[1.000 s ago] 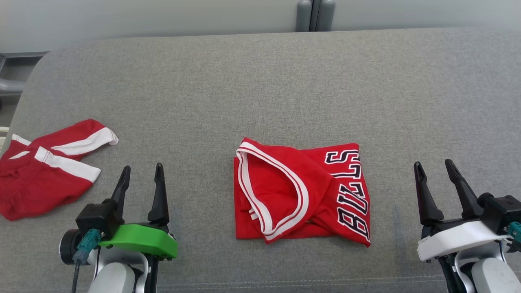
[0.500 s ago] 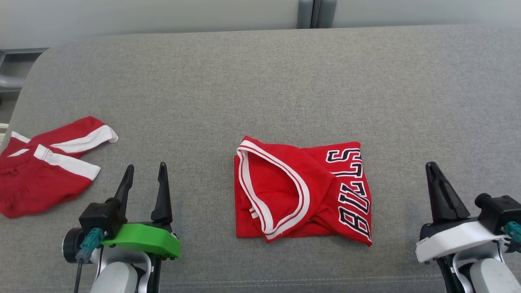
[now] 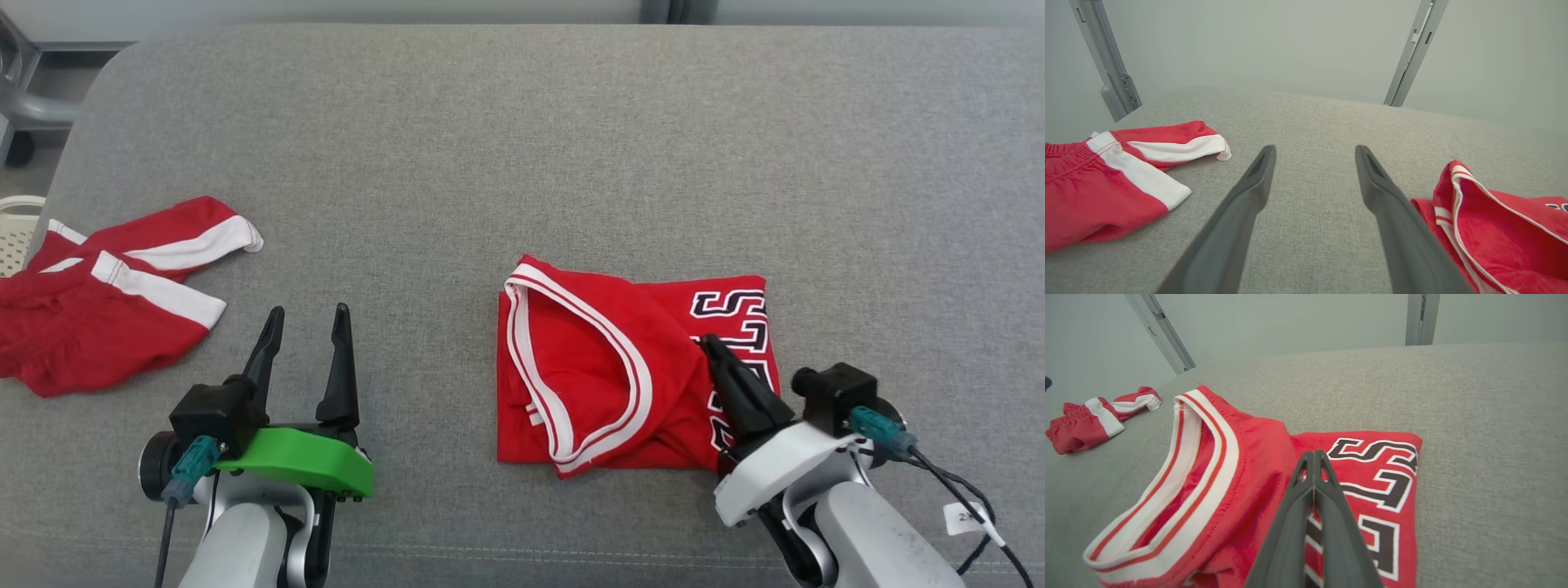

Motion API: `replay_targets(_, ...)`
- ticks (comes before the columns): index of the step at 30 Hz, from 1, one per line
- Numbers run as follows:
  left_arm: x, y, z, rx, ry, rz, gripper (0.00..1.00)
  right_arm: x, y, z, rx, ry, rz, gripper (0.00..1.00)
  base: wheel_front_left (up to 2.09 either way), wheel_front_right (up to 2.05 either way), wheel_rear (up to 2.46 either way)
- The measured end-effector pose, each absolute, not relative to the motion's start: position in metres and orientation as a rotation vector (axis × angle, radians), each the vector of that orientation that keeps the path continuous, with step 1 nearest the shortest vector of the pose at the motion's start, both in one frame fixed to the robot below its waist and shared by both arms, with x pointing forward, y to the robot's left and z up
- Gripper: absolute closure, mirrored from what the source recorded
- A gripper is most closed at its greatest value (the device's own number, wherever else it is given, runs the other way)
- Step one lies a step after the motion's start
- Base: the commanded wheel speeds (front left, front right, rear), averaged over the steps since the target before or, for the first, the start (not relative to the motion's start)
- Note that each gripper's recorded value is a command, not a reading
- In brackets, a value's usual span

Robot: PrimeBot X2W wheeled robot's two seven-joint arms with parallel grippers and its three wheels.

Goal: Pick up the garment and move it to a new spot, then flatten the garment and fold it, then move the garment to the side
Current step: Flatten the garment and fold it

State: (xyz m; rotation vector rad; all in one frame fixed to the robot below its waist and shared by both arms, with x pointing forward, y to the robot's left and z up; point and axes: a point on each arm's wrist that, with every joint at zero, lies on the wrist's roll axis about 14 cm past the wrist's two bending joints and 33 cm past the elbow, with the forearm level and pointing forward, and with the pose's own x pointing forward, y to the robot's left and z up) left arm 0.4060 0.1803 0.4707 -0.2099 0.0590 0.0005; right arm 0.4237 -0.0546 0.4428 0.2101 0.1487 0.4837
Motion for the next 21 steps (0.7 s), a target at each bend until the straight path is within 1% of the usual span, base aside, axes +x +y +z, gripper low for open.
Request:
replay_targets(4,0.406,0.185,0.465,-0.209,0.074,0.018,0.00,0.416,-0.021,0.426,0.221,0.210,0.576,1.00,0.00,0.00,0.00)
replay_targets(11,0.407,0.190,0.458,-0.209,0.089,0.033,0.00,0.398,0.015,0.406,0.233,0.291,0.695,1.00,0.00,0.00,0.00)
replay_targets(18,0.409,0.185,0.456,-0.217,0.094,0.026,0.00,0.384,0.028,0.403,0.258,0.322,0.747,1.00,0.00,0.00,0.00)
replay_targets(21,0.410,0.183,0.455,-0.218,0.094,0.020,0.00,0.376,0.041,0.407,0.278,0.322,0.789,1.00,0.00,0.00,0.00)
